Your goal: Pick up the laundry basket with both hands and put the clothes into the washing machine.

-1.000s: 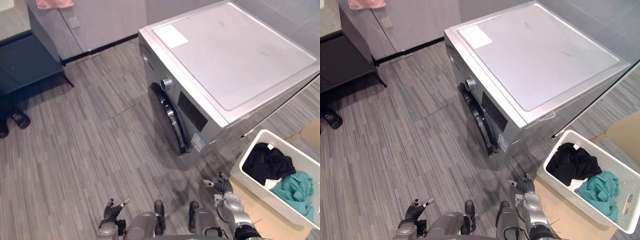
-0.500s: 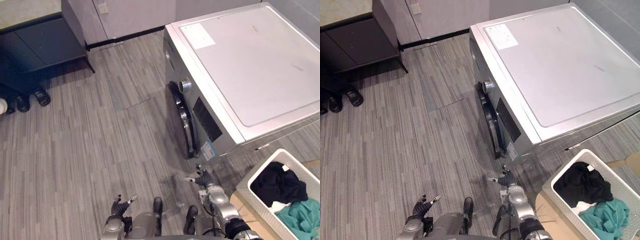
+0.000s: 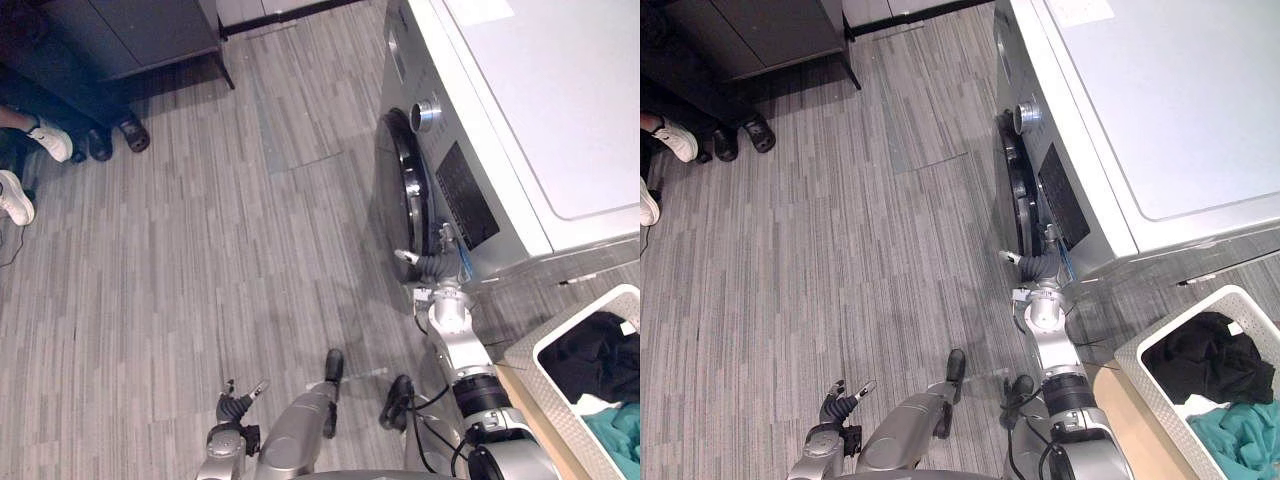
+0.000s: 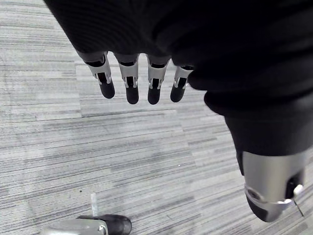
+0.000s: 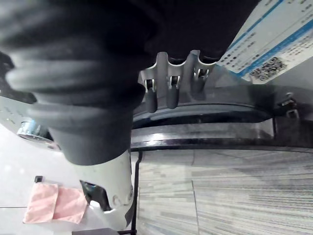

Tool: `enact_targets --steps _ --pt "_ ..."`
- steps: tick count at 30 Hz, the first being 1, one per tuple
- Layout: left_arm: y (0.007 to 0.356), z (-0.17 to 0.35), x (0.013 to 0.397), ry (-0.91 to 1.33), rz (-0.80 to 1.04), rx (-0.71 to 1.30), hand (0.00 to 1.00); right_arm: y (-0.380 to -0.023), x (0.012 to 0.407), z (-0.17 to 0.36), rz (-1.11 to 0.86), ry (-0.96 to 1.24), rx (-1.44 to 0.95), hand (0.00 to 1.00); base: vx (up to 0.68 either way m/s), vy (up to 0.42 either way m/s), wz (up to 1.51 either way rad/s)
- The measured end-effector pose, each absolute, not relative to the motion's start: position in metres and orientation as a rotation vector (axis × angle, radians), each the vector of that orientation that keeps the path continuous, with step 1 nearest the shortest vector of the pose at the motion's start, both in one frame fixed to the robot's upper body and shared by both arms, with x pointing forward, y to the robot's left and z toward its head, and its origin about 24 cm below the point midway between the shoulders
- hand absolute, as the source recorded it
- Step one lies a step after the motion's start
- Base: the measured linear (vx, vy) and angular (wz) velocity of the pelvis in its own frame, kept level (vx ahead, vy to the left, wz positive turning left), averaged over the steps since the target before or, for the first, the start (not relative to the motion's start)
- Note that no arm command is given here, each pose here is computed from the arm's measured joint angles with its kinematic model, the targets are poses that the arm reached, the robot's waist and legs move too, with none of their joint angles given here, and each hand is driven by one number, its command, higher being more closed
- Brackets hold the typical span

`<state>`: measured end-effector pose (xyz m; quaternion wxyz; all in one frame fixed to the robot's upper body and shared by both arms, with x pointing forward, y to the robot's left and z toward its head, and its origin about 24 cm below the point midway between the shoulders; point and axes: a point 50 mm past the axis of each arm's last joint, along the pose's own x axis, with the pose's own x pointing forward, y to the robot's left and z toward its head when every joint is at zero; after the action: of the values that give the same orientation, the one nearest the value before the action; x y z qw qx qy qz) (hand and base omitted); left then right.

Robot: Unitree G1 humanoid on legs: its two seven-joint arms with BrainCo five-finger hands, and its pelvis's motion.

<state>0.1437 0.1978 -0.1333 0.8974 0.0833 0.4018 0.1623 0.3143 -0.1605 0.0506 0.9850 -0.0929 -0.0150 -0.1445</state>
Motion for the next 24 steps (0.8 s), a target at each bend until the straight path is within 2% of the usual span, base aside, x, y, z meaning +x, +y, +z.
enact_targets --steps 8,14,19,24 --pt "0.195 -0.124 0.163 0.770 0.321 0.167 0.00 -0.157 0.335 0.083 -0.322 -0.119 -0.211 0.00 0.00 -0.053 0.02" --pt "0.180 -0.111 0.188 0.678 0.270 0.140 0.00 -0.166 0.372 0.114 -0.349 -0.110 -0.119 0.00 -0.01 -0.032 0.10" --pt "0.176 -0.101 0.203 0.618 0.272 0.093 0.00 -0.150 0.385 0.143 -0.249 -0.184 -0.068 0.00 -0.04 -0.052 0.21" --pt "0.172 -0.082 0.227 0.514 0.269 0.050 0.00 -0.150 0.406 0.225 -0.249 -0.314 0.103 0.00 -0.09 -0.077 0.37"
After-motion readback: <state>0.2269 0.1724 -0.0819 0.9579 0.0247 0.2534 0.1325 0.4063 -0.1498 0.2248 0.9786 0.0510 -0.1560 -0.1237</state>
